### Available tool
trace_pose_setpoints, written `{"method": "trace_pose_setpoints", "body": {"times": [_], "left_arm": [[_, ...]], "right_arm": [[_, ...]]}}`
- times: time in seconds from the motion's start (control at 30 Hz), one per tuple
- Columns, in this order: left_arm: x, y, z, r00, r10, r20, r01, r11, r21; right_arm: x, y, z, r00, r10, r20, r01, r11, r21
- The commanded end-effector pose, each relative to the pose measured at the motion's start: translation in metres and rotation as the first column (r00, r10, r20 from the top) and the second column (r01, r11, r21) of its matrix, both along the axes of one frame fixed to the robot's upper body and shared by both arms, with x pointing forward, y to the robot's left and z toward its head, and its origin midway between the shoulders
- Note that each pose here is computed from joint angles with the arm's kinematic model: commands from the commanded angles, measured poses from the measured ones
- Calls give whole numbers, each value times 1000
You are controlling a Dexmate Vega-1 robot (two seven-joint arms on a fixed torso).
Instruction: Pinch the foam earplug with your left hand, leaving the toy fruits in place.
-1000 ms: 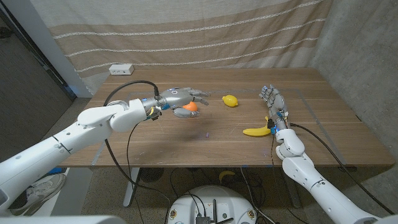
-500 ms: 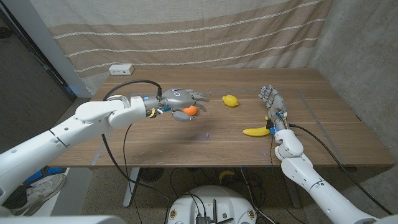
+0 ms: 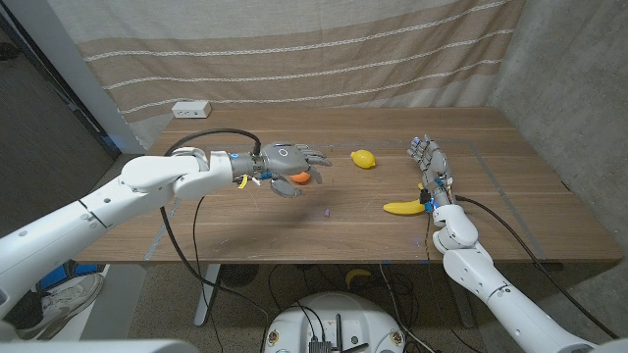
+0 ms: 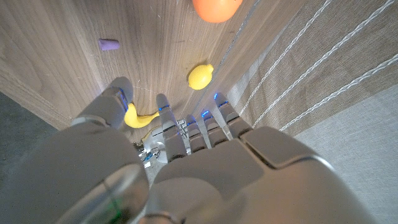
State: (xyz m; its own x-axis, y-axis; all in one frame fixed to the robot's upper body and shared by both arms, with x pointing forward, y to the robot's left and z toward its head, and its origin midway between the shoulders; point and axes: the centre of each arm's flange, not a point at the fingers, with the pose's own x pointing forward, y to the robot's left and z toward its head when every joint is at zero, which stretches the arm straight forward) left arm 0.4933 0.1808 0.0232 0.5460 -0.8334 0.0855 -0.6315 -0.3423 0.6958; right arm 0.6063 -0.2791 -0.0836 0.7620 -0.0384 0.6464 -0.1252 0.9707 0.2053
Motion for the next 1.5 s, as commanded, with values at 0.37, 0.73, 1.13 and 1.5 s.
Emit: {"method": "trace_pose_setpoints", "body": {"times": [0.37, 0.73, 1.13, 1.5], "left_arm": [[10, -6, -15, 1000, -22, 22, 20, 995, 100], [10, -14, -20, 999, -39, 23, 34, 986, 166], [15, -18, -28, 996, -78, 53, 64, 973, 220], [26, -19, -29, 995, -81, 55, 67, 973, 222]], "right_arm": [[-2, -4, -5, 1000, -4, -4, 4, 1000, 7], [-3, -5, -9, 1000, -3, -9, 4, 1000, 11], [-4, -7, -11, 1000, -2, -9, 2, 1000, 13], [-5, -8, -13, 1000, -6, -9, 6, 1000, 17]]}}
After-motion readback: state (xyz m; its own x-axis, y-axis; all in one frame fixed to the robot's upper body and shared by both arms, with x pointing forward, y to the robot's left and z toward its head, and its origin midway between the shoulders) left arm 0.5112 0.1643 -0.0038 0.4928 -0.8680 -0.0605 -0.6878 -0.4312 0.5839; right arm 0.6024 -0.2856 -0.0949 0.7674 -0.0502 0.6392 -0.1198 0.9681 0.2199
